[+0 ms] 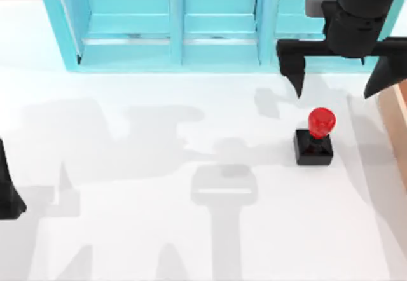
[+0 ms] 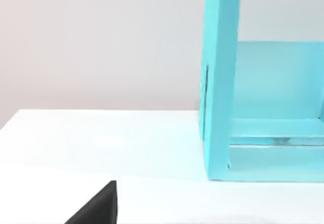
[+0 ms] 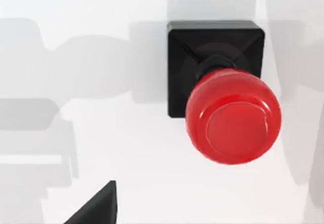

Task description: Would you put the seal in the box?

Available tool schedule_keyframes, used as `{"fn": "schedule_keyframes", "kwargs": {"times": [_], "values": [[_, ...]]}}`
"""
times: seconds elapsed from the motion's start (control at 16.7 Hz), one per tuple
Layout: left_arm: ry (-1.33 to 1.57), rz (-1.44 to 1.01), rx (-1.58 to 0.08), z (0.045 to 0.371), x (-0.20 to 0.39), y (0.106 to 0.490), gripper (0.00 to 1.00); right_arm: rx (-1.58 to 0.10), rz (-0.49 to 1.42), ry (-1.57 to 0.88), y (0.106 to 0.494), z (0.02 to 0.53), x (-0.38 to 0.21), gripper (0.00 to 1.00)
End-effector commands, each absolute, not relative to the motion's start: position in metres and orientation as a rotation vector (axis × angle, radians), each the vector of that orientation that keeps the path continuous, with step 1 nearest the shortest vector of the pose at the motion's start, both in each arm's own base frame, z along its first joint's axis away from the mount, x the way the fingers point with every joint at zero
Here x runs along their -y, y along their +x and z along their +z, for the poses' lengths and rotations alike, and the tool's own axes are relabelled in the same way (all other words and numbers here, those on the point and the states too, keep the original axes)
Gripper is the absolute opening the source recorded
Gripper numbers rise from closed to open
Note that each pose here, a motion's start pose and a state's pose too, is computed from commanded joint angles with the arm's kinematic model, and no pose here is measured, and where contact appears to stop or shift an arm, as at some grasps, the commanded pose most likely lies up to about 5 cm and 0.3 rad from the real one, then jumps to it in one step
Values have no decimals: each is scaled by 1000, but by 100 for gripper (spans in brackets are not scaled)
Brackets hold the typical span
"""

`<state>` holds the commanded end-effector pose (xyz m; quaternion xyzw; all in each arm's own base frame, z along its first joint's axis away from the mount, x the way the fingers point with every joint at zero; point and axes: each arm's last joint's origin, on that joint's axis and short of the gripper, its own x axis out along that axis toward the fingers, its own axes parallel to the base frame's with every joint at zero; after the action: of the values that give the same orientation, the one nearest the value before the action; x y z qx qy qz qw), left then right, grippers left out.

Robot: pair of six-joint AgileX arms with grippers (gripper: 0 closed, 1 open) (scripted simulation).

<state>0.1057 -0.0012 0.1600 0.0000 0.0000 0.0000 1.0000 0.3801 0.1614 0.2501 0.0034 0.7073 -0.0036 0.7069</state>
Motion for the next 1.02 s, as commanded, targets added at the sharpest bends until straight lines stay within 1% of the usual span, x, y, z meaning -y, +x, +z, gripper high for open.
{"fn": "schedule_keyframes", "kwargs": {"times": [0.18, 0.3, 0.72, 1.02], "values": [[0, 0, 0, 160, 1, 106, 100, -1569, -12, 11, 380, 250, -159, 100], [0, 0, 0, 160, 1, 106, 100, -1573, -9, 7, 381, 239, -161, 100], [0, 0, 0, 160, 1, 106, 100, -1567, -7, 9, 381, 159, -162, 100], [0, 0, 0, 160, 1, 106, 100, -1571, -8, 8, 380, 150, -161, 100]]}}
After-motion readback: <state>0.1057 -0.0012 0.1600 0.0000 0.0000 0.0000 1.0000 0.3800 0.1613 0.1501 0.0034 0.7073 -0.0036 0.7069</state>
